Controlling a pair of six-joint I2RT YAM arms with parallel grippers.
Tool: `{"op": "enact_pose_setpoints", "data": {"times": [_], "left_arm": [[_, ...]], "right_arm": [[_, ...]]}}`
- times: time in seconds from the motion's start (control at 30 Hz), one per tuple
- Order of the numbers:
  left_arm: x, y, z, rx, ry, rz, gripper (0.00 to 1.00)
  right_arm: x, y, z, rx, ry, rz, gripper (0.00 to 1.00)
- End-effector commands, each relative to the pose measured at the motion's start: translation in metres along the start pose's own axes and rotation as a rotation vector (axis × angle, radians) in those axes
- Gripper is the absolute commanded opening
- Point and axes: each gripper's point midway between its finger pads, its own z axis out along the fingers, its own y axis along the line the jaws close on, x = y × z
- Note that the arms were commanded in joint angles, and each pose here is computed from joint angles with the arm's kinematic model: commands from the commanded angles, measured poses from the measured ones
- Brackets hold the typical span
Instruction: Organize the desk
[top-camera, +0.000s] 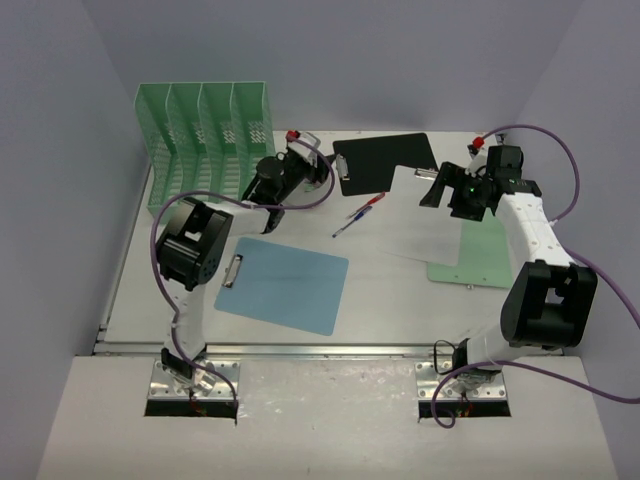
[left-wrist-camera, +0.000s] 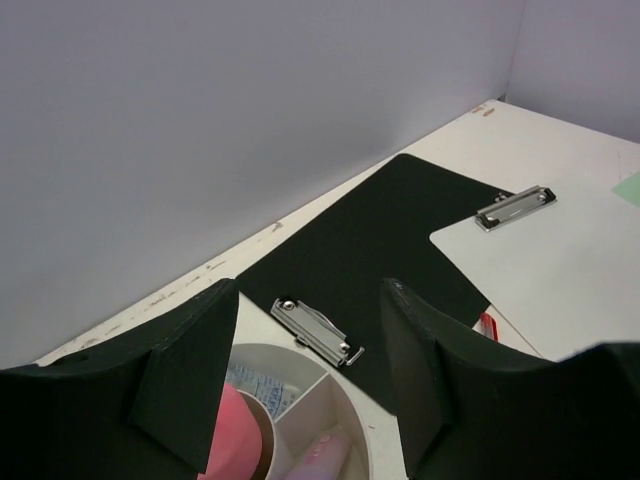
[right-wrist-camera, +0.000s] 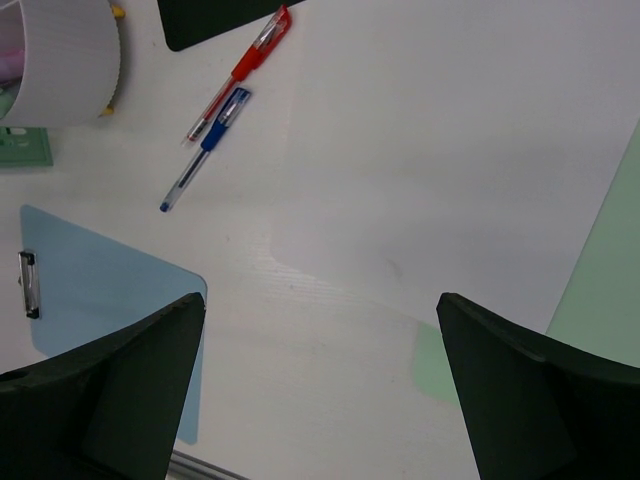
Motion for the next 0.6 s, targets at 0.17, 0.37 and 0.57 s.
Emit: {"op": "enact_pose_setpoints", "data": {"times": [0.17, 0.37, 0.57], "left_arm": [[-0.104, -0.006, 0.009, 0.116, -0.010, 0.049, 0.66], [-0.074, -0.026, 0.010, 0.266, 0.355, -0.032, 0.63], [-0.036, -0.050, 0.024, 0.333, 0.538, -0.124, 0.52]], "right_arm": [[-0.016, 0.011, -0.009, -0.044, -0.057, -0.042, 0.99], [-0.016, 0.012, -0.011, -0.046, -0.064, -0.043, 0.99], [-0.015, 0.010, -0.010, -0.042, -0.053, -0.031, 0.99]]}}
